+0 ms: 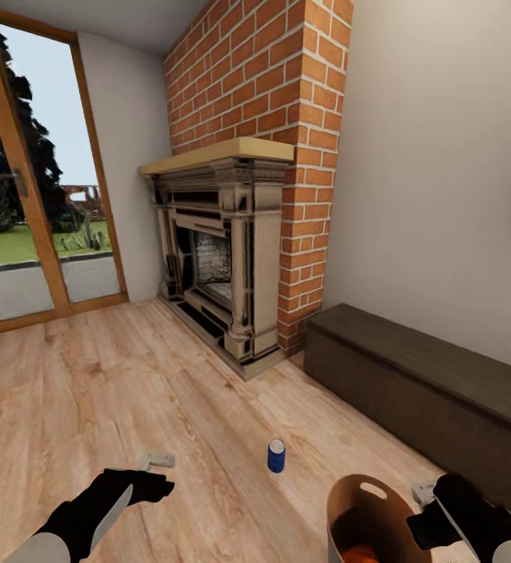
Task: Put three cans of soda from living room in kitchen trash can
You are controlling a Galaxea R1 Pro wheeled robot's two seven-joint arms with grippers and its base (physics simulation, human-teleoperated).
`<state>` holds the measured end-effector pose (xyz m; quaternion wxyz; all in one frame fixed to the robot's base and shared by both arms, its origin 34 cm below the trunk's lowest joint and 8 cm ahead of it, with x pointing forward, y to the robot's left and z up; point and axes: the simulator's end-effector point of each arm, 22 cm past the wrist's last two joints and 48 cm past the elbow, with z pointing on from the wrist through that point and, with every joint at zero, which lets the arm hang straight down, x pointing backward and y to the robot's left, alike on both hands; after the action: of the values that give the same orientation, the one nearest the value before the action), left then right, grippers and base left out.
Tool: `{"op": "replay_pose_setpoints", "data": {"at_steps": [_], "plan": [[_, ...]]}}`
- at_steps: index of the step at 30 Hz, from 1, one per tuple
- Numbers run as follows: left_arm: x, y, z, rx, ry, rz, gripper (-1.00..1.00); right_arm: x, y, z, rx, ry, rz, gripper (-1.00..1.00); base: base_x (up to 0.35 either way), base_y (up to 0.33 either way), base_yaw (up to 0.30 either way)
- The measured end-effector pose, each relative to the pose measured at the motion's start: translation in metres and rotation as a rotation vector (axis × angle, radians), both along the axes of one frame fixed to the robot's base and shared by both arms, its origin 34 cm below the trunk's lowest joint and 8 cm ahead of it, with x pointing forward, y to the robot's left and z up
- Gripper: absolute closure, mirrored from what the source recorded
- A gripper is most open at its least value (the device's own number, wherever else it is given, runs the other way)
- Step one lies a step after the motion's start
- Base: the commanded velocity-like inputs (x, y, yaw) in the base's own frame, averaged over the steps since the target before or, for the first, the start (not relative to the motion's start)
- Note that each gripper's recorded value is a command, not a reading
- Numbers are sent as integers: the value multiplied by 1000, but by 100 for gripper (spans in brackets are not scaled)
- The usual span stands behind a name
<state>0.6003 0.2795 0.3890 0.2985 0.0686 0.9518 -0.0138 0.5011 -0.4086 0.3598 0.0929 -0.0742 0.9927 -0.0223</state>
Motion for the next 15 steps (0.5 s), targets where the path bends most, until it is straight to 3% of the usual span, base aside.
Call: {"op": "replay_pose_setpoints", "data": {"at_steps": [9,15], "plan": [[0,-2,1,2,-1,-5,-100,0,-1,1,-2,-3,-2,100,157,-241,-250],[1,-3,0,-1,-4,-5,-100,2,-3,2,28,-15,-51,100,62,-67,-199]]}}
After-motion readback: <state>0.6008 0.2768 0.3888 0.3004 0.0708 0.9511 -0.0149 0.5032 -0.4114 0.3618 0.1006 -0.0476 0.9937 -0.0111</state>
